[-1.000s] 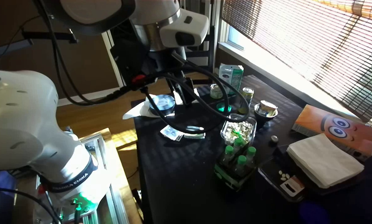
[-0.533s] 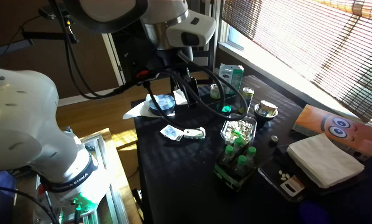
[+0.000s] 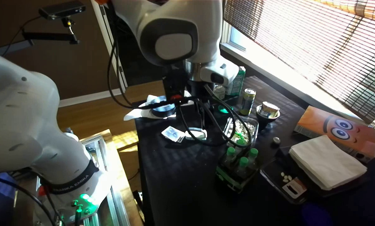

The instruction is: Remove one bottle from the box.

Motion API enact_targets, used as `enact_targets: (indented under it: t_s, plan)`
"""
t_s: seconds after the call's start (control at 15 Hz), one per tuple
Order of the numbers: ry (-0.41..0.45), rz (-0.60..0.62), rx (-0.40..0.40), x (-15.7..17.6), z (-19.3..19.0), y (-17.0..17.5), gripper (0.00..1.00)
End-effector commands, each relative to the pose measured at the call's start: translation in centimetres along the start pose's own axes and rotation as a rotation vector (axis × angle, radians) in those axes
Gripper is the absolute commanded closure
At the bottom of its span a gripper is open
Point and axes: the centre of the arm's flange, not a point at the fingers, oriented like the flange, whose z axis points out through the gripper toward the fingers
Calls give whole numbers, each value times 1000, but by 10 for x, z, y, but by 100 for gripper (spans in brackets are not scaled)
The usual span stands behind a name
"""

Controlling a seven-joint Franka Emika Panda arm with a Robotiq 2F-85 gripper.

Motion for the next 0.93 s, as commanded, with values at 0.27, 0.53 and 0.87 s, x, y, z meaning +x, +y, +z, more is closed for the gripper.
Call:
enact_targets:
  t_s: [0.27, 0.53, 0.87]
  plan:
    - [-137, 288, -21, 72, 100, 33, 0]
    - [-140, 273, -24, 62, 98, 38, 0]
    - [-77, 559, -169, 52, 83, 57, 0]
